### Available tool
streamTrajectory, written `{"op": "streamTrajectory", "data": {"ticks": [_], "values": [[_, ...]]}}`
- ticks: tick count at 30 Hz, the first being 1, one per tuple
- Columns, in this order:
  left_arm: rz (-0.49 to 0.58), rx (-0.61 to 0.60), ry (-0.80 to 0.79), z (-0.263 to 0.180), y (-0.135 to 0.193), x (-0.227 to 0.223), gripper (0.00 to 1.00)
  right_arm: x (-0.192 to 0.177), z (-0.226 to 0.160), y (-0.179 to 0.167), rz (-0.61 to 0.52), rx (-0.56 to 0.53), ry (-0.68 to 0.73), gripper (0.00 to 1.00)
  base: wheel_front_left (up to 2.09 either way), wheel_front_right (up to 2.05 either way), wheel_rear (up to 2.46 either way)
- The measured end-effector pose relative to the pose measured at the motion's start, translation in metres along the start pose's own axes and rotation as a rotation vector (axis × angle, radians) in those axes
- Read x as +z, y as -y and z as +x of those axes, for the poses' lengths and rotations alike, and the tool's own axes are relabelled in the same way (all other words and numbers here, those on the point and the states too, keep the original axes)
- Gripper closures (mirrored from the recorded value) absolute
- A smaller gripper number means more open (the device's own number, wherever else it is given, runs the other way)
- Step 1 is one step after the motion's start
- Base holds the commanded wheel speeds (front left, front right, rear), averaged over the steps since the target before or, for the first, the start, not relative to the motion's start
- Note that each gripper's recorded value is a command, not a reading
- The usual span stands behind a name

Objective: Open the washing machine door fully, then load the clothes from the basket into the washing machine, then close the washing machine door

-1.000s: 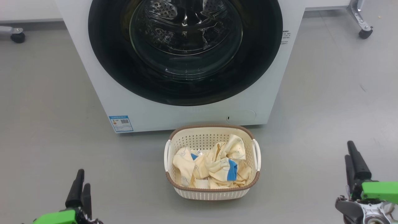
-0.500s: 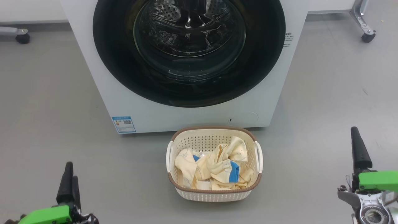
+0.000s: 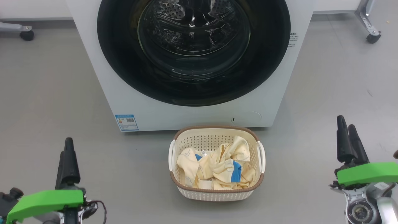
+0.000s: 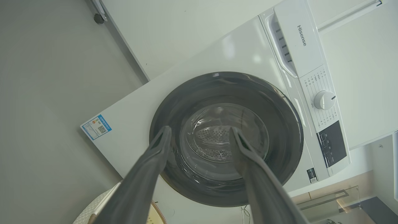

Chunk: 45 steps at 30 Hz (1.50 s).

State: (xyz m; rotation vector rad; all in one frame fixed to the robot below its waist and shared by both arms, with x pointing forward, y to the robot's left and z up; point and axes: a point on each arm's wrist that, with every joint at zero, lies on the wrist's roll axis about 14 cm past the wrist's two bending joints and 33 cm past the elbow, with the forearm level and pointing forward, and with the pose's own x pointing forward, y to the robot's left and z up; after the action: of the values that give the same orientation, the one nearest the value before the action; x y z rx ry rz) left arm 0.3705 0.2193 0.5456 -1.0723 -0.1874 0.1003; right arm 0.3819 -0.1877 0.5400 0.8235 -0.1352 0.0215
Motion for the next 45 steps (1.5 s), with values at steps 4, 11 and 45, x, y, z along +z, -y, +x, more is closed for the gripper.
{"op": "streamTrajectory", "data": {"ticks": [4,11,45], "values": [[0.088,-0.034,-0.001,0.0,0.012,-0.003,0.0,-0.002,0.001,-0.005,-0.066,0.018,-0.005,0.0,0.0,0.0,0.0],[0.241,-0.061,-0.002,-0.001,0.022,-0.007,0.0,-0.007,0.001,-0.009,-0.149,0.039,-0.012,0.0,0.0,0.0,0.0],[0.91,-0.277,-0.151,-0.022,0.03,-0.081,0.0,-0.037,-0.007,-0.013,-0.641,0.13,-0.093,0.0,0.0,0.0,0.0]]}}
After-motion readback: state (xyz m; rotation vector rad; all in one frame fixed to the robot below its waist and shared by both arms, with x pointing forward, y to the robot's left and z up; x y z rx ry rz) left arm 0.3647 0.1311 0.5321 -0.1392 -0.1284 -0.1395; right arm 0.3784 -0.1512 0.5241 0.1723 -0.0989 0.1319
